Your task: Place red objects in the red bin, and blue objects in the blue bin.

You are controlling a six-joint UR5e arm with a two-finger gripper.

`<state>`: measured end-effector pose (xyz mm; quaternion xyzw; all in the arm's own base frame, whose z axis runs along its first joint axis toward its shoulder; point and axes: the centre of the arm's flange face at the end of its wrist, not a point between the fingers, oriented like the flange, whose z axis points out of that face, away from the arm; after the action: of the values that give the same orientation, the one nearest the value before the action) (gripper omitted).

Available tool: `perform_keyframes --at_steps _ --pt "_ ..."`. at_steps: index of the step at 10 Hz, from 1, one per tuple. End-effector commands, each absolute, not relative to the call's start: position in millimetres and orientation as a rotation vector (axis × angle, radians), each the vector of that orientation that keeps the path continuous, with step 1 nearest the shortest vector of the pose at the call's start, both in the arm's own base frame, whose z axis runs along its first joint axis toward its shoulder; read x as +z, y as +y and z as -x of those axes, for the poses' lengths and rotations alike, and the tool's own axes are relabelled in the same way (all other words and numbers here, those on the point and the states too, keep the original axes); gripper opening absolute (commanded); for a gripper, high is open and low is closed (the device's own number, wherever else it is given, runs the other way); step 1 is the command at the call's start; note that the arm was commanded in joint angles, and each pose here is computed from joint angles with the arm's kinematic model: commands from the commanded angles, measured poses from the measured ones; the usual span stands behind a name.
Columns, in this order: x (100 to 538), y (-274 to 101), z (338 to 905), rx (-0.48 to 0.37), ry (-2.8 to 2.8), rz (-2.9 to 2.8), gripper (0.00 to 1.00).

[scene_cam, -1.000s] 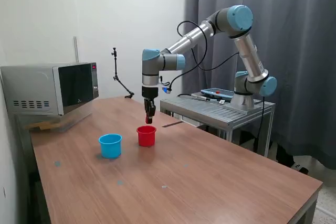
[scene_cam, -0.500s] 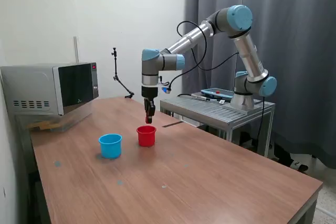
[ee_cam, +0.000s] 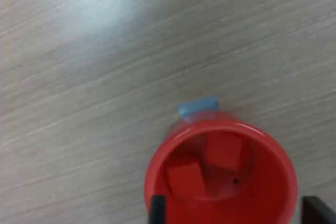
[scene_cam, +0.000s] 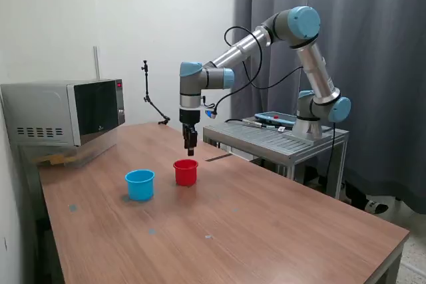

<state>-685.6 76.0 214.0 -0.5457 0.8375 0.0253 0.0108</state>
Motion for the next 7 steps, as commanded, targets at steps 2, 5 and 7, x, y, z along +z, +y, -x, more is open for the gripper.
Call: perform_keyframes --at_steps 2,5,7 --pt "214.7 74.3 685.9 0.074 2.617 1.707 1.00" --pt "236.6 27.0 685.9 0.079 2.541 1.831 1.00" --pt "309.8 -13.0 651.7 0.042 2.376 2.010 1.00"
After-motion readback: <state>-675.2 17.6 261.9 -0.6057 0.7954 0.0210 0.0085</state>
